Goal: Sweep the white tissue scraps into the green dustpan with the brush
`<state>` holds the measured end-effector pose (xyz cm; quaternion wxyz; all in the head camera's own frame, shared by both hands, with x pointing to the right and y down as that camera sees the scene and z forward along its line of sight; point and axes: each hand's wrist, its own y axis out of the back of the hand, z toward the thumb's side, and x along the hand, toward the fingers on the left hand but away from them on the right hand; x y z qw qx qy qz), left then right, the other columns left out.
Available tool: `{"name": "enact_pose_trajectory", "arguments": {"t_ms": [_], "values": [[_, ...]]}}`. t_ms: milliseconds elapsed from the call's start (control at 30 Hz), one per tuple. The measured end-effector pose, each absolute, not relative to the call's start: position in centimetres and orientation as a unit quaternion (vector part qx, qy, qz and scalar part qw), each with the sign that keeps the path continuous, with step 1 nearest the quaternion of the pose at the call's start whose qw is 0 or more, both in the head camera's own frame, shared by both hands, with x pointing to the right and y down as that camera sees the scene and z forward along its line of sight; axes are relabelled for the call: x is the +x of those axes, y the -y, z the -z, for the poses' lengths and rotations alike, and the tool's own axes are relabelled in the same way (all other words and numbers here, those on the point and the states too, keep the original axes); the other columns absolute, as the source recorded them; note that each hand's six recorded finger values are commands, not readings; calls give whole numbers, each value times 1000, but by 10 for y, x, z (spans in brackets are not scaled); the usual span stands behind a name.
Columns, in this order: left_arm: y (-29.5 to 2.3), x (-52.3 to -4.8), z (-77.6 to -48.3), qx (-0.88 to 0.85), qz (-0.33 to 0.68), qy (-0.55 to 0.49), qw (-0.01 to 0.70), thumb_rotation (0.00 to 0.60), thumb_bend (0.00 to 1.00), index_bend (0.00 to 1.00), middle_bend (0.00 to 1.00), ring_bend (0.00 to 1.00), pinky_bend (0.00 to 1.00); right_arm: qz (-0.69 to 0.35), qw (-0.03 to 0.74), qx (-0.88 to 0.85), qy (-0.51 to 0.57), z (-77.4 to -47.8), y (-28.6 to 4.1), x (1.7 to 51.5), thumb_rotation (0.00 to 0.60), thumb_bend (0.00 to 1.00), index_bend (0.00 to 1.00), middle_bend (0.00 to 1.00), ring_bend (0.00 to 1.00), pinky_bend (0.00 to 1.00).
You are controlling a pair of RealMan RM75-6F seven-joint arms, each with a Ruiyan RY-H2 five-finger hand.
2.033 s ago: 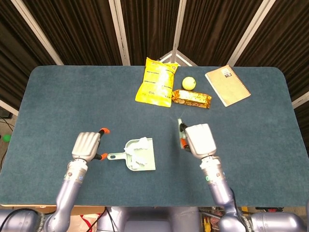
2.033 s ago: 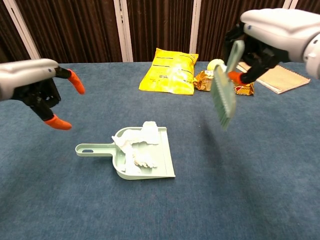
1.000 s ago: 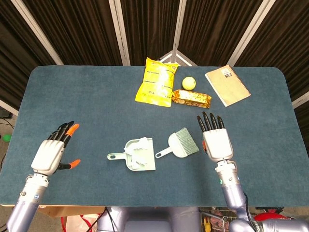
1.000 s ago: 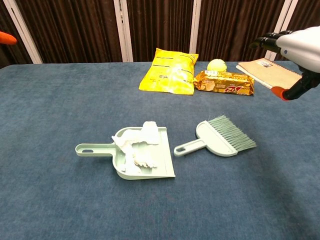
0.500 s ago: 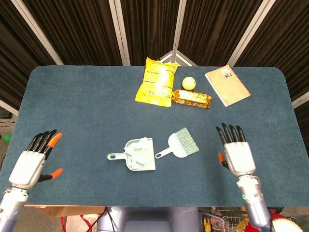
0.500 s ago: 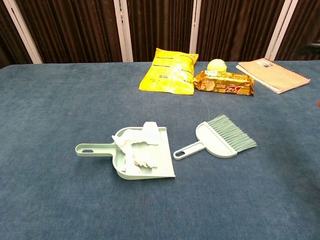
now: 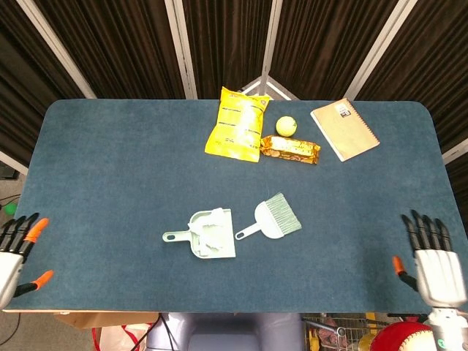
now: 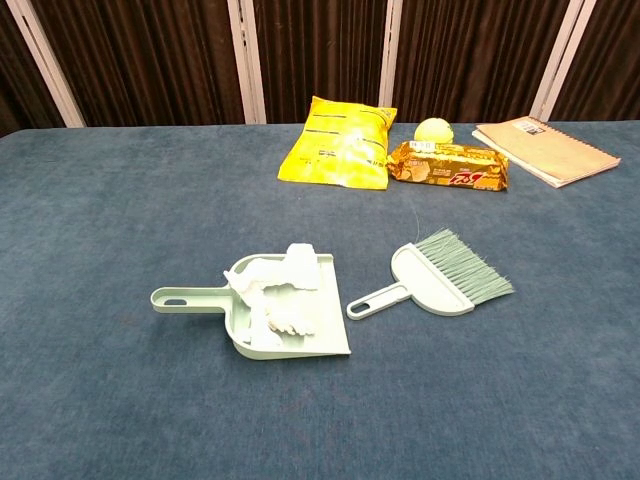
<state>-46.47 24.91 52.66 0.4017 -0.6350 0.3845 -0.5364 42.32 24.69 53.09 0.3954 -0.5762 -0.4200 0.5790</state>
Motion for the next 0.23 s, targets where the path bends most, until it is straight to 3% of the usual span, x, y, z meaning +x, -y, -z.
{"name": "enact_pose_trajectory", "arguments": {"t_ms": [233], "values": [[-251, -472, -523, -627, 537, -382, 415, 600, 0, 0, 0, 0, 0, -582, 382, -569, 439, -521, -255, 443, 600, 390, 0, 0, 0, 0]]}}
